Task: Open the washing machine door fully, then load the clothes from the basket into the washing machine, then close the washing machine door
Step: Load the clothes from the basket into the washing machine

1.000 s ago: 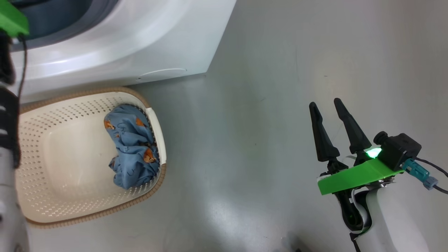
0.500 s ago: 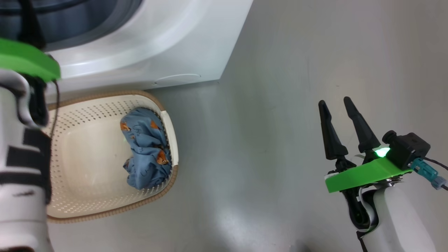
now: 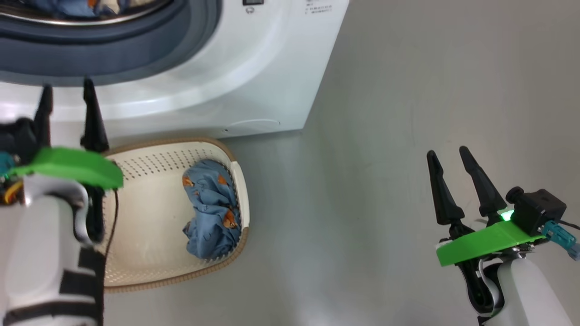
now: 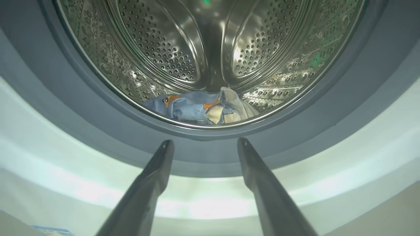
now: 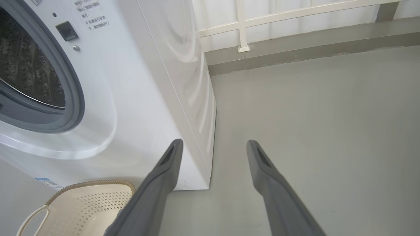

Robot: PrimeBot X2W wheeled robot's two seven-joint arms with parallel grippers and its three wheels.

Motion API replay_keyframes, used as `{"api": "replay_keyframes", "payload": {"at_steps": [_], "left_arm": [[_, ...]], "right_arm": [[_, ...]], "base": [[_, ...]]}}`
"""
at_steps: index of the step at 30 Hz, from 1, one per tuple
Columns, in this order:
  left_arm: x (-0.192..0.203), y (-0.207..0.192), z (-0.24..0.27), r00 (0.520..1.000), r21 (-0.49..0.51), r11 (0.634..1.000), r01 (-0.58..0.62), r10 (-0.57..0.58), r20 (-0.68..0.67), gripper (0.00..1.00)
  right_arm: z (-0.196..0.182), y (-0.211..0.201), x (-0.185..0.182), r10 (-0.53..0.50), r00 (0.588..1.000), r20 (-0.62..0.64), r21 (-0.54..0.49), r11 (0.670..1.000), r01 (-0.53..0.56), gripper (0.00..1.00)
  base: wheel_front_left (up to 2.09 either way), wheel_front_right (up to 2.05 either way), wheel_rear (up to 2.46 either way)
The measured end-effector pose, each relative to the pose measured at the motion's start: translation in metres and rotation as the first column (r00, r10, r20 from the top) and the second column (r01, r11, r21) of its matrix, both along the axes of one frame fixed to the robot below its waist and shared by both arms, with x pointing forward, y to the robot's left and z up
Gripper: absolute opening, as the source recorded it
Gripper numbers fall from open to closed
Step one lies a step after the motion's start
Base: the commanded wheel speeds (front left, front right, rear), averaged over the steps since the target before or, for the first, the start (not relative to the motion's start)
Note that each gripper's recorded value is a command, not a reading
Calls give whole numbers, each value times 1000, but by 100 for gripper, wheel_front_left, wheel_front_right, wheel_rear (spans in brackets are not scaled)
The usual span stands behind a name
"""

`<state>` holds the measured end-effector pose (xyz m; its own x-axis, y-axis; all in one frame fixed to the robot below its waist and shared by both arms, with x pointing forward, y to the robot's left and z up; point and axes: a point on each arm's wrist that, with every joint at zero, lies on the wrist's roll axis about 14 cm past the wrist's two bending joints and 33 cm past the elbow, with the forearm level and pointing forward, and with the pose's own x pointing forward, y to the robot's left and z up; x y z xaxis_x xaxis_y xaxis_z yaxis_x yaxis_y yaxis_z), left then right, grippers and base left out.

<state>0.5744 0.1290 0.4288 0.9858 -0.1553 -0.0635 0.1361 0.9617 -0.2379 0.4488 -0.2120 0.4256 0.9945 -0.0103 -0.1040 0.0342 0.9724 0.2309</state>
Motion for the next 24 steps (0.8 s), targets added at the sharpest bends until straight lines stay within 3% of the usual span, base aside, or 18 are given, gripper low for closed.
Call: {"api": "replay_keyframes", "payload": {"at_steps": [24], "left_arm": [[-141,34,7,996,37,996,-76,77,-37,100]], "right_arm": [[29,-2,-58,18,999,31,-26,1000,-17,100]], "base": [[0,0,0]]}}
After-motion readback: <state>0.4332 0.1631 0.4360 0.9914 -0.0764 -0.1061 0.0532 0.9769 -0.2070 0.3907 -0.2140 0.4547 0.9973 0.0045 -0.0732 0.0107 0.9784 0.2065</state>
